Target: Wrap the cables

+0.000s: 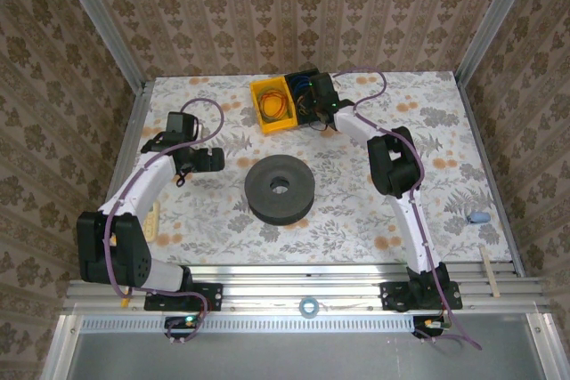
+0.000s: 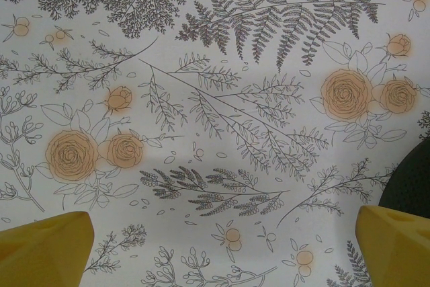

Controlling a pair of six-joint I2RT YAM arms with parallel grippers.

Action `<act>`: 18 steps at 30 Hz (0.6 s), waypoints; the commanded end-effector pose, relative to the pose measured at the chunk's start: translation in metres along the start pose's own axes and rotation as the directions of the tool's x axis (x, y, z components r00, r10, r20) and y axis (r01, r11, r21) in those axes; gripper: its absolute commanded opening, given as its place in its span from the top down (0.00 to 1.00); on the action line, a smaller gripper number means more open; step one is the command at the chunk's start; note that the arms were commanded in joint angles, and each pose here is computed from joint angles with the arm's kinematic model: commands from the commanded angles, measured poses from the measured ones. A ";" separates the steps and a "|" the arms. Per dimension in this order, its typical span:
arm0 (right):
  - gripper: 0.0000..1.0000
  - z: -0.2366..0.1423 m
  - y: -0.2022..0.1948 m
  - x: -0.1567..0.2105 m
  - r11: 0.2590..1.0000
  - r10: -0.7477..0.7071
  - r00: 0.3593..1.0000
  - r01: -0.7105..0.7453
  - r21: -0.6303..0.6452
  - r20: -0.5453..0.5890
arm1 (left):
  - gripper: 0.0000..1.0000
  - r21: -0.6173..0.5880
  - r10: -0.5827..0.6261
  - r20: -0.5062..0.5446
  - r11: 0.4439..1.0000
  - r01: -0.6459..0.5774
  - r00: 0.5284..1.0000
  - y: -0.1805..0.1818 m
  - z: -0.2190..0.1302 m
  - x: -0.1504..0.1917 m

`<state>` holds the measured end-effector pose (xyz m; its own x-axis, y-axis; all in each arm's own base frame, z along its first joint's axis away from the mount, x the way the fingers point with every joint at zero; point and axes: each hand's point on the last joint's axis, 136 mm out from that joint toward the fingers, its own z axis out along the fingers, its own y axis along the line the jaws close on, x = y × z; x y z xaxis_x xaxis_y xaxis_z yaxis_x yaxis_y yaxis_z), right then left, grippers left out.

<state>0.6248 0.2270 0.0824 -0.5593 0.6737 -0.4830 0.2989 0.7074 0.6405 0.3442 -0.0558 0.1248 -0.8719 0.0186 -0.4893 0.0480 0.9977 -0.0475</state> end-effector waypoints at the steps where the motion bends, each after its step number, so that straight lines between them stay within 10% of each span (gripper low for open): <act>1: 1.00 0.000 0.010 -0.015 1.000 0.000 0.999 0.001 -0.027 0.043 | 0.00 -0.002 0.020 0.001 1.000 -0.020 1.000 0.000 -0.005 0.002; 18: 1.00 -0.048 0.052 -0.037 0.982 -0.067 0.994 0.080 -0.170 0.082 | 0.00 -0.006 0.020 -0.002 1.000 -0.020 1.000 0.001 -0.005 0.003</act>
<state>0.6215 0.2307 0.1079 -0.5677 0.6310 -0.5287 0.2000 0.7288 0.6549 0.3435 -0.0557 0.1244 -0.8735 0.0189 -0.4864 0.0476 0.9978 -0.0467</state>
